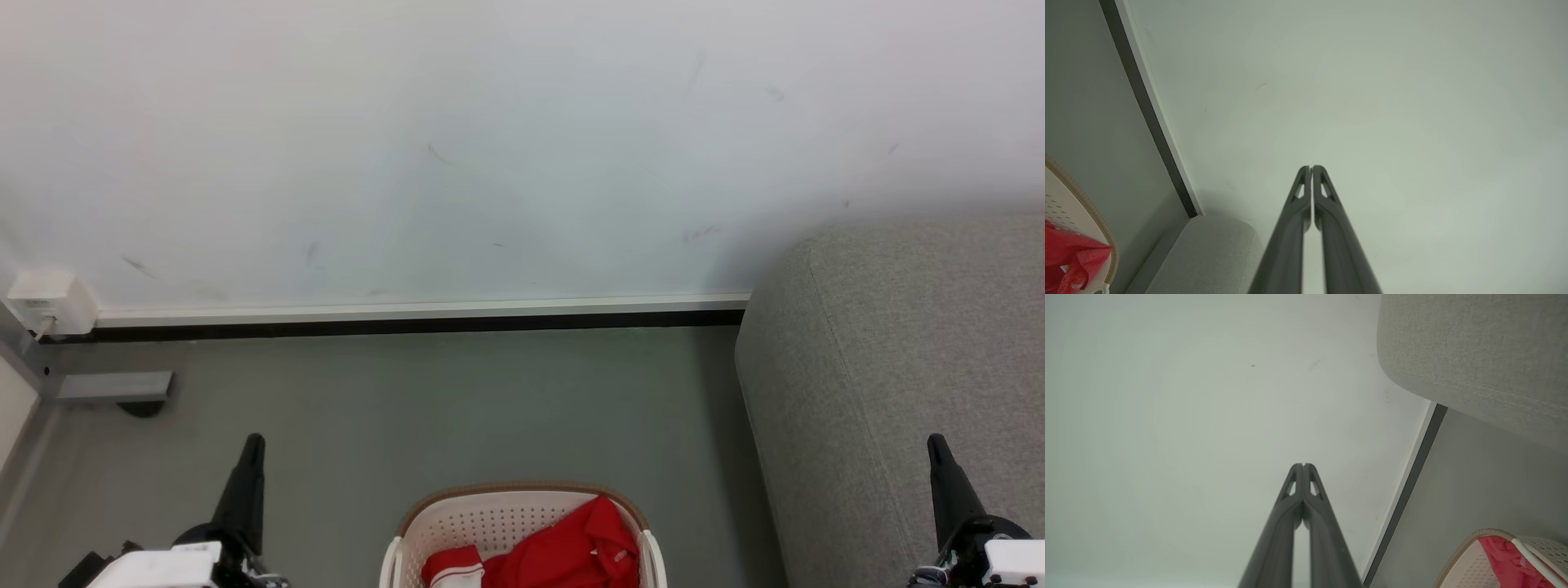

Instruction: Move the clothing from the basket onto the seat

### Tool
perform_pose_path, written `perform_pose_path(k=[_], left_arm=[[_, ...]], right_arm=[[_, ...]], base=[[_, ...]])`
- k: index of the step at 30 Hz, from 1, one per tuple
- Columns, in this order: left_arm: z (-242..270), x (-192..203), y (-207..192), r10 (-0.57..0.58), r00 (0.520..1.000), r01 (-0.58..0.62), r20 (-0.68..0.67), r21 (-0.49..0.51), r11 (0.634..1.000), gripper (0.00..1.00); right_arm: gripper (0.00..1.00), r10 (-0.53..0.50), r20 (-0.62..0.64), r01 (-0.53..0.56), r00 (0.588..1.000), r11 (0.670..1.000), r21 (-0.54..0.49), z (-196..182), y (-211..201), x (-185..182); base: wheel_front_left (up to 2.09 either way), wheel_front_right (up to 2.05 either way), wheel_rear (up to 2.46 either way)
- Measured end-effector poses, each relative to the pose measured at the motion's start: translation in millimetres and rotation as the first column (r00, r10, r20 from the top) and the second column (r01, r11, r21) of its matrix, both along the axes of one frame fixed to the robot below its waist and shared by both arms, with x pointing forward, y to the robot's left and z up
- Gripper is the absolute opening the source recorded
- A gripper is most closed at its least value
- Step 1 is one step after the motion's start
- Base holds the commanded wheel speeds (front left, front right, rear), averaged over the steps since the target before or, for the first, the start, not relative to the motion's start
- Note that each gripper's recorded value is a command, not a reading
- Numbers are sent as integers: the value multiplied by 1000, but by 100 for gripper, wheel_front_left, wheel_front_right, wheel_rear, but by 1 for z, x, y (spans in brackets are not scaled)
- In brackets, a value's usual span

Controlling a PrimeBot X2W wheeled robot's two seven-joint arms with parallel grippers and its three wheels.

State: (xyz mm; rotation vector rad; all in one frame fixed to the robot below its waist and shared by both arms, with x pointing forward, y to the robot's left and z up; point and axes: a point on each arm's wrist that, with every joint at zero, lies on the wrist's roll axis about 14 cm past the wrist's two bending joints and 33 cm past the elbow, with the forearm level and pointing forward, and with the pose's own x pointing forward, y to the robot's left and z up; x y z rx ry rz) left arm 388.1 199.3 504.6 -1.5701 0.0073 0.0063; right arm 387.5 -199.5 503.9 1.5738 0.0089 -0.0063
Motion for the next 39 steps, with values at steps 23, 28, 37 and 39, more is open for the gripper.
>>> perform_pose_path(k=[23,28,37,39], left_arm=[[0,0,0,0,1000,0,0,0,1000,0],[0,0,0,0,1000,0,0,0,1000,0],[0,0,0,0,1000,0,0,0,1000,0],[0,0,0,0,1000,0,0,0,1000,0]], right_arm=[[0,0,0,0,1000,1000,0,0,0,0],[0,0,0,0,1000,1000,0,0,0,0],[0,0,0,0,1000,1000,0,0,0,0],[0,0,0,0,1000,1000,0,0,0,0]], base=[[0,0,0],[0,0,0],[0,0,0],[0,0,0]])
